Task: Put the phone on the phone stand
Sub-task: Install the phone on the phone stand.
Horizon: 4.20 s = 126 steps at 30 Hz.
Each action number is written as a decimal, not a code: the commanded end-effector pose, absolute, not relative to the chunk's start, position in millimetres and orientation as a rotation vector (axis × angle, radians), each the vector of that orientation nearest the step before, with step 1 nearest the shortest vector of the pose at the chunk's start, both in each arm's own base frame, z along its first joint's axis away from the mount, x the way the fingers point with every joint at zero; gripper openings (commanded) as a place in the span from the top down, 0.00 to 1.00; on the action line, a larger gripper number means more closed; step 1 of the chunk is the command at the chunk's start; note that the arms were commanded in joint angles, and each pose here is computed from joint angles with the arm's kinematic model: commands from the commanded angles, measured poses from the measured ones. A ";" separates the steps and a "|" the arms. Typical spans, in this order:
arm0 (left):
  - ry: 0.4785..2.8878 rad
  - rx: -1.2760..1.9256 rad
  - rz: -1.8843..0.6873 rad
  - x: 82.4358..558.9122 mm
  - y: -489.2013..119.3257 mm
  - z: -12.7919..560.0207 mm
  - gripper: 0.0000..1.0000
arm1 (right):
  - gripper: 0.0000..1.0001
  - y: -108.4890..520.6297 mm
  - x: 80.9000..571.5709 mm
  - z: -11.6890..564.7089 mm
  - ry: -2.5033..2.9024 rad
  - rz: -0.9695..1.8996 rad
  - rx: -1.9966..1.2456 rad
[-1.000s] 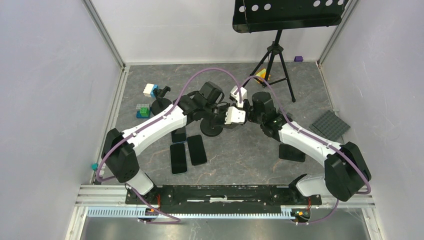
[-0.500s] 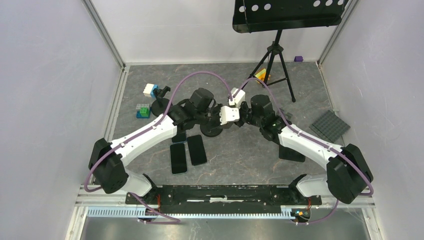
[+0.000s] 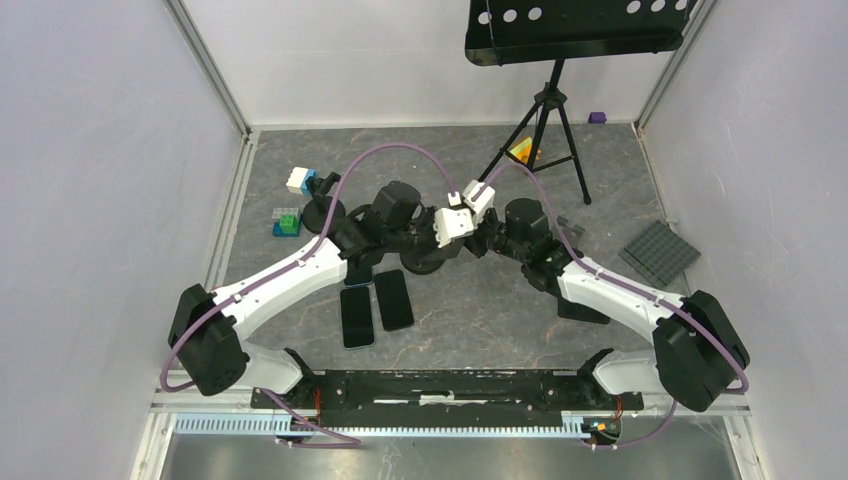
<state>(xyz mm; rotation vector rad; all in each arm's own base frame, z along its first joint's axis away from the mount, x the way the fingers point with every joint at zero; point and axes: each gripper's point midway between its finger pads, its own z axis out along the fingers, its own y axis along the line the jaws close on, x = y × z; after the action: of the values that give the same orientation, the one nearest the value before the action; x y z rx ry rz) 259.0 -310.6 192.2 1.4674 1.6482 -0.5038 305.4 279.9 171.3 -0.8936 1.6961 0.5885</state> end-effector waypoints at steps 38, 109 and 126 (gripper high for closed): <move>1.689 0.793 -0.198 334.3 -255.9 265.6 0.98 | 1.00 246.5 320.8 126.0 1.869 0.449 -0.734; 1.673 0.750 -0.041 366.6 -237.6 278.0 0.98 | 0.63 266.5 281.1 121.6 1.760 0.607 -1.042; 1.490 1.091 -0.378 332.7 -301.8 280.5 0.98 | 0.51 235.8 308.9 139.0 1.766 0.541 -0.918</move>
<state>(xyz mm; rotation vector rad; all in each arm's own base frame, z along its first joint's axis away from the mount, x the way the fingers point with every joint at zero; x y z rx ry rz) 325.6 -267.9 211.6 1.0462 1.7774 -0.2831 295.2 243.3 112.9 -0.9690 1.8254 0.5604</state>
